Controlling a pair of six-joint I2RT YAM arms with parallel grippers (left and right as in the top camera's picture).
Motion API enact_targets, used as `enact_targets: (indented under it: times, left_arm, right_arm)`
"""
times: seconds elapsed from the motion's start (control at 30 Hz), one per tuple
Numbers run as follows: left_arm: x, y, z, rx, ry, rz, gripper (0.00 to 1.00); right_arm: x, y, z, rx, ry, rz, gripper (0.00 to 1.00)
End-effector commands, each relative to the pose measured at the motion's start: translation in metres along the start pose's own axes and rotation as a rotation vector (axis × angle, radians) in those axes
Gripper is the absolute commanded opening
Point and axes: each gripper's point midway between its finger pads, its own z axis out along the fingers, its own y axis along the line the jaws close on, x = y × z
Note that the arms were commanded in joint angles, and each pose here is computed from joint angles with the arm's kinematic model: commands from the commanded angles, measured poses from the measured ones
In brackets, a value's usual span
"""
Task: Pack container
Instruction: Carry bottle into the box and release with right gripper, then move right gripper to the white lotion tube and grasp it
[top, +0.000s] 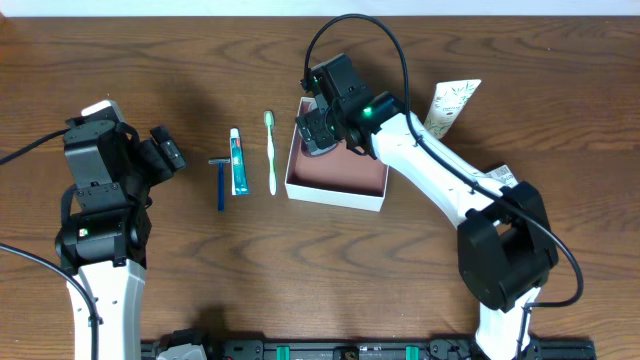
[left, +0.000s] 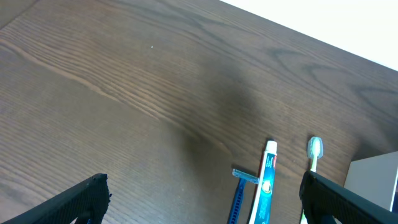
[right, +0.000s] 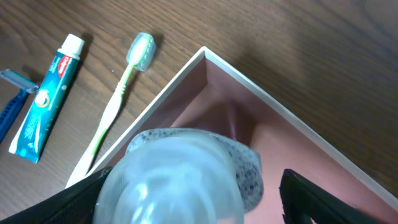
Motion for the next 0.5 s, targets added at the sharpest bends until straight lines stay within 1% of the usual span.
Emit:
enact_targets:
  times: [0.0, 0.2, 0.33, 0.47]
  left_arm:
    - [-0.010, 0.001, -0.004, -0.005, -0.025, 0.015, 0.98]
    - [-0.010, 0.001, -0.004, -0.005, -0.025, 0.015, 0.98]
    - [-0.010, 0.001, -0.004, -0.005, -0.025, 0.016, 0.98]
    - [-0.010, 0.001, -0.004, -0.005, -0.025, 0.016, 0.98]
  right_arm:
    - [-0.028, 0.004, -0.042, -0.015, -0.097, -0.020, 0.85]
    - [-0.025, -0.003, -0.086, 0.018, -0.096, 0.001, 0.87]
    - [-0.019, -0.038, -0.123, 0.147, -0.105, 0.115, 0.89]
    - [-0.020, -0.087, -0.159, 0.266, -0.156, 0.250, 0.90]
